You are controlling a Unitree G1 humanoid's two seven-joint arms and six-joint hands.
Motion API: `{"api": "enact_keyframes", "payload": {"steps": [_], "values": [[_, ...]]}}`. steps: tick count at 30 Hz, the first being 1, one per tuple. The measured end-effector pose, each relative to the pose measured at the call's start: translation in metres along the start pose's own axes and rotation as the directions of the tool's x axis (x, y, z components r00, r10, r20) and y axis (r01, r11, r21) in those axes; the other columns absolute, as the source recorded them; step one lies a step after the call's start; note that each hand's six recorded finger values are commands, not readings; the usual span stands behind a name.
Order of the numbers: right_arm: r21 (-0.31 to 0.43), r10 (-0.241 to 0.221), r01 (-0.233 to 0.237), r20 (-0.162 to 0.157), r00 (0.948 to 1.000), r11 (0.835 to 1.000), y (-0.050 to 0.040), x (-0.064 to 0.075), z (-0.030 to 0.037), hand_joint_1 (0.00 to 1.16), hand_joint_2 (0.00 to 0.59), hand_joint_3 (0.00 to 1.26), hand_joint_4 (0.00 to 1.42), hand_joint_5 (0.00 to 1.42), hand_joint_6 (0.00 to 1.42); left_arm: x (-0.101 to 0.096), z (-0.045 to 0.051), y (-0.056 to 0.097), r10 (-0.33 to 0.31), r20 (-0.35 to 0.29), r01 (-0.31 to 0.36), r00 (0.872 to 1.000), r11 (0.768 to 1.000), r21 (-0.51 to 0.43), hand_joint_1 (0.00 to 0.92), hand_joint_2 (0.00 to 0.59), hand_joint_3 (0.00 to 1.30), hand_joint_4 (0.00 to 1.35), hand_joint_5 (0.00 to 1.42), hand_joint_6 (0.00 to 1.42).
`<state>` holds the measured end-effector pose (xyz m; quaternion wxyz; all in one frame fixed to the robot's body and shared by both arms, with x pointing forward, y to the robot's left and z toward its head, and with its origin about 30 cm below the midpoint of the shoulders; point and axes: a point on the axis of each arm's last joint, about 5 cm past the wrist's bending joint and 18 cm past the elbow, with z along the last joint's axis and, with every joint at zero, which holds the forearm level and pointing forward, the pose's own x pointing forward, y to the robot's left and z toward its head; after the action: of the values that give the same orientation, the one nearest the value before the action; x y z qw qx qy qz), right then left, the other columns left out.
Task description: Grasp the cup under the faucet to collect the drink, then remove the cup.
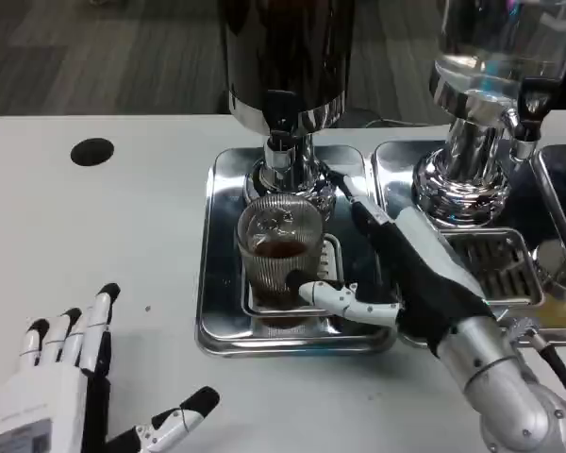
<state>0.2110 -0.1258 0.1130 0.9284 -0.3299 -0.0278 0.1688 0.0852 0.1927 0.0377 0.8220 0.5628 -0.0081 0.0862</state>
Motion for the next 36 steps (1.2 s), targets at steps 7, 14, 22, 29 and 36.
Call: {"api": "enact_keyframes", "payload": {"steps": [7, 14, 22, 29, 36], "values": [[0.015, 0.019, -0.019, -0.019, 0.9996, 1.0, 0.0042, 0.013, 0.0031, 0.59, 0.183, 0.0, 0.0, 0.0, 0.0, -0.003, -0.0051, 0.002, 0.007, -0.012, -0.007, 1.0, 1.0, 0.004, 0.0, 0.034, 0.12, 0.0, 0.11, 0.05], [0.037, 0.014, -0.013, -0.032, 0.9994, 0.999, 0.0118, 0.021, 0.0041, 0.59, 0.179, 0.0, 0.0, 0.0, 0.0, -0.004, -0.0057, 0.002, 0.018, -0.025, -0.018, 1.0, 1.0, -0.013, 0.0, 0.035, 0.14, 0.0, 0.11, 0.05], [0.066, -0.011, 0.013, -0.04, 0.9991, 0.998, 0.0192, 0.026, 0.0052, 0.64, 0.174, 0.0, 0.0, 0.0, 0.02, -0.005, -0.0087, 0.003, 0.02, -0.041, -0.02, 0.999, 1.0, -0.007, 0.0, 0.044, 0.17, 0.0, 0.11, 0.05], [0.065, -0.016, 0.019, -0.044, 0.9989, 0.998, 0.0236, 0.027, 0.0028, 0.67, 0.17, 0.0, 0.0, 0.0, 0.04, -0.006, -0.0096, 0.002, 0.018, -0.051, -0.019, 0.999, 1.0, -0.014, 0.0, 0.044, 0.18, 0.0, 0.11, 0.05], [0.064, -0.024, 0.027, -0.037, 0.999, 0.998, 0.0285, 0.029, 0.0027, 0.71, 0.178, 0.0, 0.0, 0.0, 0.08, -0.004, -0.0116, 0.002, 0.018, -0.065, -0.02, 0.998, 0.999, -0.026, 0.0, 0.046, 0.19, 0.0, 0.11, 0.05]]}}
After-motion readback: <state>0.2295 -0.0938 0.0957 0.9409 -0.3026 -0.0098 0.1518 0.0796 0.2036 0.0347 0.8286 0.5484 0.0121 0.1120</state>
